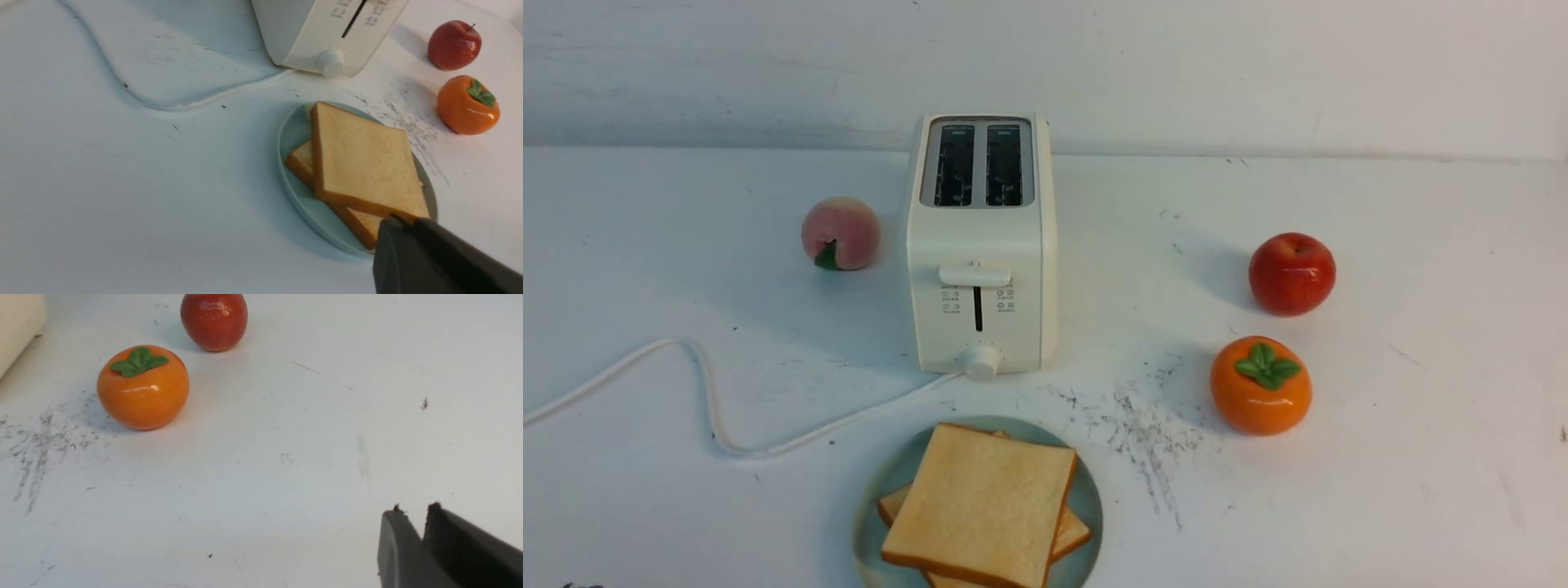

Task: Take toasted bread from bread machine on white table place on plate.

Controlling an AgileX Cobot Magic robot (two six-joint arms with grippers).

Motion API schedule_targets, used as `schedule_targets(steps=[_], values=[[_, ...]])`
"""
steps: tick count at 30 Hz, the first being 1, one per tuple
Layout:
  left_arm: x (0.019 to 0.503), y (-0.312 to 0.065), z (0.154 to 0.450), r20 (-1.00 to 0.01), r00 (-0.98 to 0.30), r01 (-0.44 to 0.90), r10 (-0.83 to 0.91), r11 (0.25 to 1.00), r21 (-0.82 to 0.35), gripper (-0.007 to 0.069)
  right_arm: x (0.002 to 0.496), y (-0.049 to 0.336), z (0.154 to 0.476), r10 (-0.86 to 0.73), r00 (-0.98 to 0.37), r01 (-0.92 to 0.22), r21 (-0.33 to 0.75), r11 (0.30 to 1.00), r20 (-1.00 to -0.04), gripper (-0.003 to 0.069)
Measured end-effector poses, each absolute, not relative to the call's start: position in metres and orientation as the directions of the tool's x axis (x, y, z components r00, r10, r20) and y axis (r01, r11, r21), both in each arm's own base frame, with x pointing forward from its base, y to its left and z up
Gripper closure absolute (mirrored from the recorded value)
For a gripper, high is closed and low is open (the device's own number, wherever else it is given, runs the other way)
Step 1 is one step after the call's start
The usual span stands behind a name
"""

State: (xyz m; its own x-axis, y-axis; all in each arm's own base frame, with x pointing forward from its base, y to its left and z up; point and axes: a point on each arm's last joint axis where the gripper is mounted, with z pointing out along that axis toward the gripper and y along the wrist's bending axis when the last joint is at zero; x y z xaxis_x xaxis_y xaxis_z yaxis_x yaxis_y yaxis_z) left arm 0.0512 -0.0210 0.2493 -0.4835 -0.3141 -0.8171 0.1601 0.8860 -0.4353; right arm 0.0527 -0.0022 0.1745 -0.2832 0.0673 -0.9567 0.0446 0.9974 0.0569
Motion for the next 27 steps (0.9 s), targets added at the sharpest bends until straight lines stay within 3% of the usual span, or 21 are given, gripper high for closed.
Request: schedule_targets(steps=[8,15,27], values=[[0.048,-0.008,0.210,-0.854,-0.343,0.020,-0.391,0.906,-0.423,0.0594,0.053,-0.002,0.174,0.065,-0.283,0.045,0.055,0.997,-0.957,0.0541],[0.050,-0.002,0.179,-0.849,-0.315,-0.109,-0.425,0.905,-0.412,0.0589,0.053,-0.002,0.174,0.067,-0.283,0.045,0.057,0.997,-0.957,0.0531],[0.052,-0.002,0.168,-0.856,-0.321,-0.098,-0.406,0.913,-0.396,0.0578,0.053,-0.002,0.174,0.066,-0.283,0.045,0.056,0.997,-0.957,0.0519]])
